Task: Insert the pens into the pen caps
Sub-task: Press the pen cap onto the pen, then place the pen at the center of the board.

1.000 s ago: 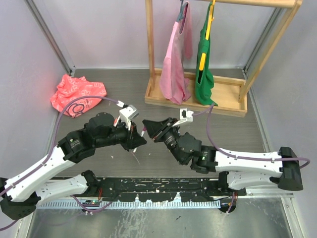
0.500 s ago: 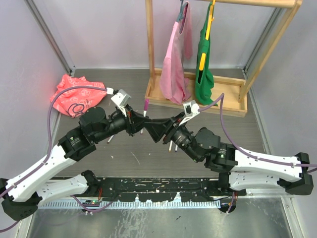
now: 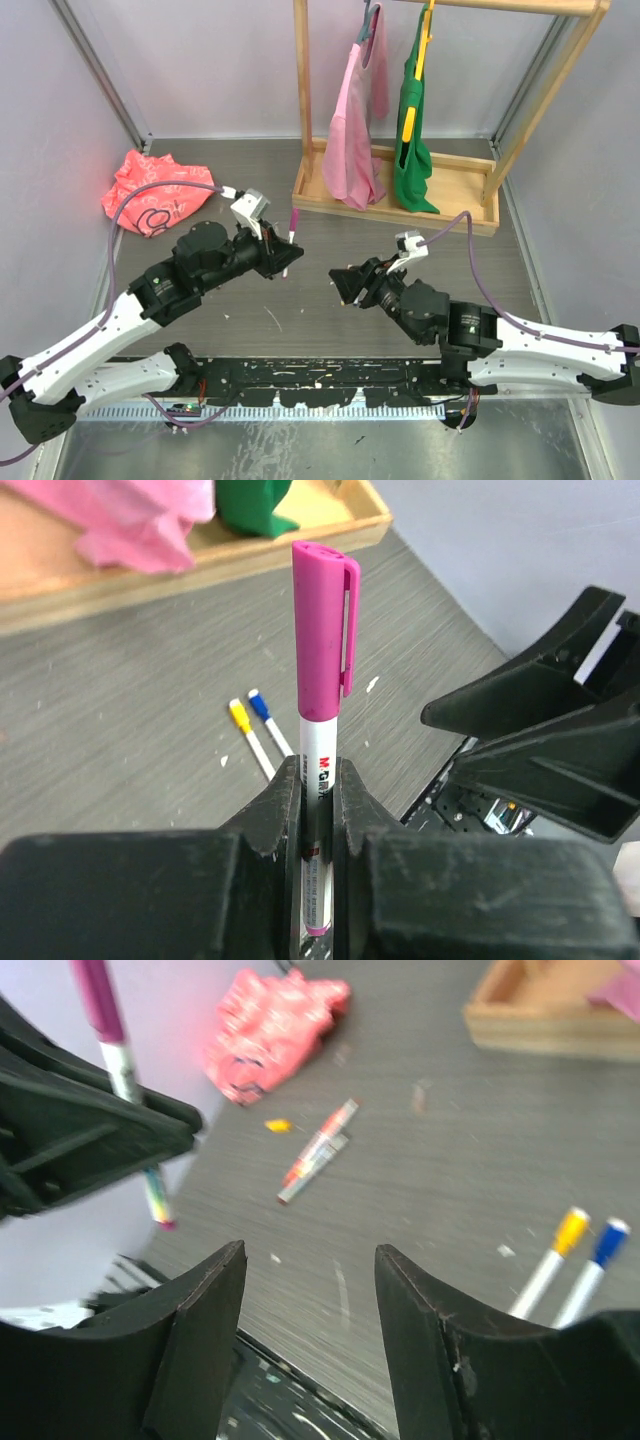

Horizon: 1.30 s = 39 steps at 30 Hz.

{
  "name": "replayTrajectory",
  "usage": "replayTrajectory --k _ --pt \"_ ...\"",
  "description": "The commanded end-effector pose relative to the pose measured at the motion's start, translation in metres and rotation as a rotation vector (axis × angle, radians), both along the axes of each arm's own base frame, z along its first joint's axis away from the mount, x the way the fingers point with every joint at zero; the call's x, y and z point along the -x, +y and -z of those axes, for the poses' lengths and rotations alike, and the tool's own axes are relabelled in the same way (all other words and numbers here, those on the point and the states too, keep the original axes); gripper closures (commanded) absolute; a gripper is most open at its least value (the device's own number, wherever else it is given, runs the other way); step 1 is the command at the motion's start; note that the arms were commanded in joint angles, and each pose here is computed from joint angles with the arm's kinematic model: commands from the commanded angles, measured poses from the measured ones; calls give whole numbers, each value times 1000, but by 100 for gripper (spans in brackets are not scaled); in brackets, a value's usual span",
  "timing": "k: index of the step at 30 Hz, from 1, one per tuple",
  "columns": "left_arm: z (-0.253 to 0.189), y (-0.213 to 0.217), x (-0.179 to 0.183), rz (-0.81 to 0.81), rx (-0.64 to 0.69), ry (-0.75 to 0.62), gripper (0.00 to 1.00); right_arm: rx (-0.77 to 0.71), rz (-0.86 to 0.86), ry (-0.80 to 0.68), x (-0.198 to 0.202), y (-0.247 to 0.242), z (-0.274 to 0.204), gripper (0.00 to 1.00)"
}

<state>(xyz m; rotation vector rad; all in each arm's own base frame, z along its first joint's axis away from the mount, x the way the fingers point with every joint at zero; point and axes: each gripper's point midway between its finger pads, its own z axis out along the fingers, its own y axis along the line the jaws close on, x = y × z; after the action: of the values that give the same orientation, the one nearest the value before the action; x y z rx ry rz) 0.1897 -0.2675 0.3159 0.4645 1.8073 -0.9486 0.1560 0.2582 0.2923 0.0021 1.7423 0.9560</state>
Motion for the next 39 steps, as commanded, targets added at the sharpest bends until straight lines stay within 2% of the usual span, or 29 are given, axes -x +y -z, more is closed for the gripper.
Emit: replayTrajectory --k 1,8,10,14,16,27,39 --pt "43 6 -11 -115 -42 135 100 123 115 171 -1 -23 71 39" --pt "111 -2 -12 -162 -100 324 100 229 103 345 17 -31 141 32" --pt "124 -5 -14 -171 -112 350 100 233 103 376 21 -34 152 30" --pt "147 -14 -17 -162 -147 388 100 231 90 406 27 -37 163 18" --pt "158 -22 -18 -150 -155 413 100 232 90 421 29 -40 168 16" --pt "228 -78 -33 -122 -214 499 100 249 101 474 37 -57 184 15" --pt "265 -98 -67 -248 -332 553 100 269 122 476 39 -74 184 15"
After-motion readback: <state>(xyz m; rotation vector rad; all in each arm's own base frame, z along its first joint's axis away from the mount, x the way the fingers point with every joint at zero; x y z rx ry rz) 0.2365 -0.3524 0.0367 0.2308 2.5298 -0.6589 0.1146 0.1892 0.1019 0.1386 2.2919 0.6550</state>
